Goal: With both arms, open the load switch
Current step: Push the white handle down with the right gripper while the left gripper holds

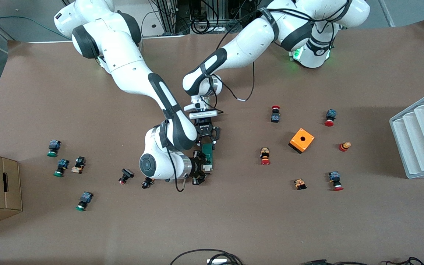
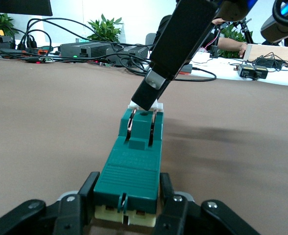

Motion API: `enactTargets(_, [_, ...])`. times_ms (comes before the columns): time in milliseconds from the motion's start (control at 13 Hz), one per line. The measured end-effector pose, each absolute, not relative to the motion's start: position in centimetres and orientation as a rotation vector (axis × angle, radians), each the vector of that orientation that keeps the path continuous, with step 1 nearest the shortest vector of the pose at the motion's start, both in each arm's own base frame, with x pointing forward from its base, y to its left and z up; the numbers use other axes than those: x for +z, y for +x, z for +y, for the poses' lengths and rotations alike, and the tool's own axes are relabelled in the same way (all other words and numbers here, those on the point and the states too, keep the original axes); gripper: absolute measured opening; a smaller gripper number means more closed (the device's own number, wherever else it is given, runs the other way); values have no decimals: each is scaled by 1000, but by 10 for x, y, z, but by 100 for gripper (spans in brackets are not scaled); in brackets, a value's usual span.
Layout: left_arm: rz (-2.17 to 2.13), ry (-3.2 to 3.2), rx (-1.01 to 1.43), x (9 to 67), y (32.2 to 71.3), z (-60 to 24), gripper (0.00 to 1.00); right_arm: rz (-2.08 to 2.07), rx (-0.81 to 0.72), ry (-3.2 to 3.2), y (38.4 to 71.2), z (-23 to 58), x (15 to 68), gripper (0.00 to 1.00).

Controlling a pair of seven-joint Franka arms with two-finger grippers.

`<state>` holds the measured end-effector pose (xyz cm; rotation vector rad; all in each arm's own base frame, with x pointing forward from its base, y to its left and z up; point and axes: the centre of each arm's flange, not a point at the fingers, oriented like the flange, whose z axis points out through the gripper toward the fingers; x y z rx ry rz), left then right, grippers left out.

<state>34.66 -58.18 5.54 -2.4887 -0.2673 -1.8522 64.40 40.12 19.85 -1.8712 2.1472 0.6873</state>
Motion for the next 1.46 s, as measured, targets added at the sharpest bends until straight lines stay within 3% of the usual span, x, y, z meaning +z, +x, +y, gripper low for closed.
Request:
enactTargets(463, [-267,-2489,-1852,55,347,-582,56,2140,679,-1872,643,404,200,30])
enactTargets(1465, [-267,-2489,-1852,55,347,-582,56,2135,677,-1877,643,405,201,30])
